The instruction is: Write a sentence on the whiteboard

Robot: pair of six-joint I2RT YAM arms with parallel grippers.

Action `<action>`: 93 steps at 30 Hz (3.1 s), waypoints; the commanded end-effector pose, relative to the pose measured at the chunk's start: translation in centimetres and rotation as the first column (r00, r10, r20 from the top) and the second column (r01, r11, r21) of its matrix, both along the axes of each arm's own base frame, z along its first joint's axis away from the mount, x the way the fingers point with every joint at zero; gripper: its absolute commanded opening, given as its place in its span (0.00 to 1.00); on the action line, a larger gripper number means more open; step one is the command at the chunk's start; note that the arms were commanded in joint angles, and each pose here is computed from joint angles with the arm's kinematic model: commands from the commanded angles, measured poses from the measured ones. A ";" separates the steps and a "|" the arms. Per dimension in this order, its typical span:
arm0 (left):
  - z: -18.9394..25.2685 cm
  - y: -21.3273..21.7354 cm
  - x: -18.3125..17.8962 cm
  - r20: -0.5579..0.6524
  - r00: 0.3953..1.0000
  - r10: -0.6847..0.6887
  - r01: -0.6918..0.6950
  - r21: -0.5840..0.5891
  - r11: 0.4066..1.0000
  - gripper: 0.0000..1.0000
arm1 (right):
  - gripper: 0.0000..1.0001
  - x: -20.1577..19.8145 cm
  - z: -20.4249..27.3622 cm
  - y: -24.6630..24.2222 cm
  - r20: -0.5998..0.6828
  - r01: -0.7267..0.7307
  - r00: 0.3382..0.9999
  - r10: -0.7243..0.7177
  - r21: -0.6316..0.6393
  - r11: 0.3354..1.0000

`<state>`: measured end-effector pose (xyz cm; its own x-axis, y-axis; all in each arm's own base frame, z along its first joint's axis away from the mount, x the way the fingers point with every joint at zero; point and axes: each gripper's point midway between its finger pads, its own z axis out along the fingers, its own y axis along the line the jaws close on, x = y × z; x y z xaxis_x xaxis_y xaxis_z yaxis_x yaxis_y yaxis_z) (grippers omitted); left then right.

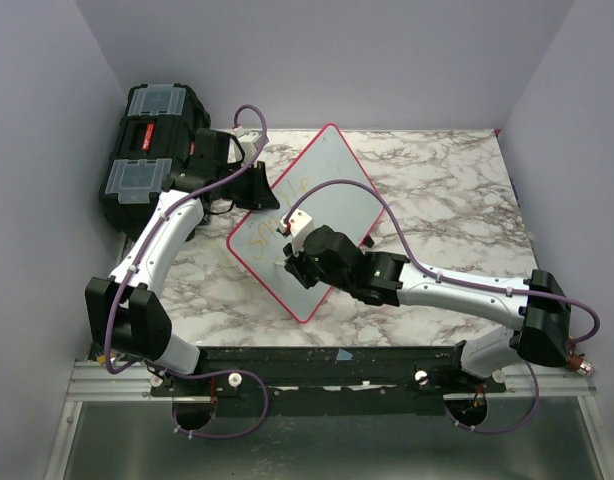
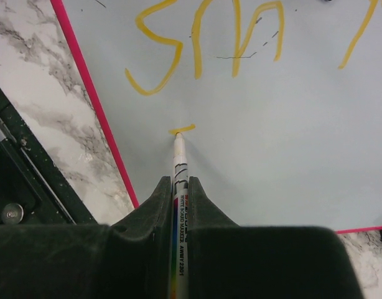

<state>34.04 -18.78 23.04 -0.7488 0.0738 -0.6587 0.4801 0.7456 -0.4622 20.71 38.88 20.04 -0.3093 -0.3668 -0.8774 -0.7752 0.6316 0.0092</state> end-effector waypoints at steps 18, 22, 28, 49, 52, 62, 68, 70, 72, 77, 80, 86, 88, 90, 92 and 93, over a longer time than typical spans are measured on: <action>-1.1 2.0 0.9 0.052 0.998 0.034 -0.040 0.132 0.990 0.00 | 0.01 -0.3 -3.4 -1.7 -0.042 0.041 0.998 -0.045 -0.100 0.994; -1.0 1.9 1.0 0.055 0.998 0.034 -0.041 0.131 0.991 0.00 | 0.01 -0.7 -3.7 -1.9 -0.058 0.033 0.998 -0.039 -0.107 0.994; -0.8 1.8 1.1 0.059 0.998 0.032 -0.039 0.127 0.991 0.00 | 0.01 -1.4 -4.5 -1.8 -0.090 -0.003 0.996 -0.008 -0.119 0.993; -1.1 1.7 0.9 0.056 0.998 0.026 -0.033 0.132 0.991 0.00 | 0.01 -1.3 -0.6 2.0 -0.038 -0.098 0.995 0.097 -0.029 0.995; -1.1 1.7 0.9 0.056 0.998 0.027 -0.034 0.136 0.990 0.00 | 0.01 -1.1 1.4 2.3 -0.016 -0.098 0.995 0.098 0.014 0.995; -1.2 1.9 0.9 0.058 0.998 0.025 -0.033 0.144 0.989 0.00 | 0.01 -0.7 5.0 -1.1 0.032 0.018 0.999 -0.021 0.107 0.994; -1.3 1.9 0.8 0.058 0.998 0.024 -0.032 0.144 0.989 0.00 | 0.01 1.4 3.2 -2.7 0.071 0.146 0.987 -0.148 0.030 0.989; -1.3 1.8 0.7 0.057 0.998 0.023 -0.031 0.141 0.990 0.00 | 0.01 1.6 2.6 -2.5 0.062 0.148 0.987 -0.148 0.005 0.989; -1.3 1.8 0.7 0.058 0.998 0.022 -0.030 0.139 0.990 0.00 | 0.01 1.6 2.2 -2.0 0.052 0.131 0.990 -0.130 -0.002 0.991; -1.4 1.7 0.7 0.055 0.998 0.020 -0.027 0.136 0.990 0.00 | 0.01 1.4 1.2 -1.3 0.028 0.102 0.994 -0.102 -0.018 0.995; -1.4 1.7 0.7 0.056 0.998 0.019 -0.026 0.135 0.990 0.00 | 0.01 1.4 1.1 -1.0 0.024 0.099 0.995 -0.098 -0.017 0.995; -1.4 1.5 0.4 0.052 0.998 0.017 -0.024 0.126 0.992 0.00 | 0.01 1.7 0.7 -0.7 0.023 0.097 0.995 -0.097 -0.021 0.995; -1.5 1.5 0.3 0.054 0.998 0.014 -0.020 0.127 0.992 0.00 | 0.01 1.7 0.5 -0.6 0.021 0.096 0.995 -0.096 -0.023 0.995; -1.5 1.5 0.2 0.053 0.998 0.013 -0.019 0.125 0.992 0.00 | 0.01 1.9 0.5 -0.5 0.024 0.098 0.995 -0.098 -0.021 0.995; -1.6 1.4 0.1 0.051 0.999 0.010 -0.017 0.125 0.992 0.00 | 0.01 2.2 0.5 -0.4 0.025 0.104 0.994 -0.103 -0.022 0.994; -1.6 1.4 0.1 0.050 0.999 0.011 -0.017 0.124 0.992 0.00 | 0.01 2.3 0.5 -0.5 0.028 0.108 0.994 -0.107 -0.024 0.994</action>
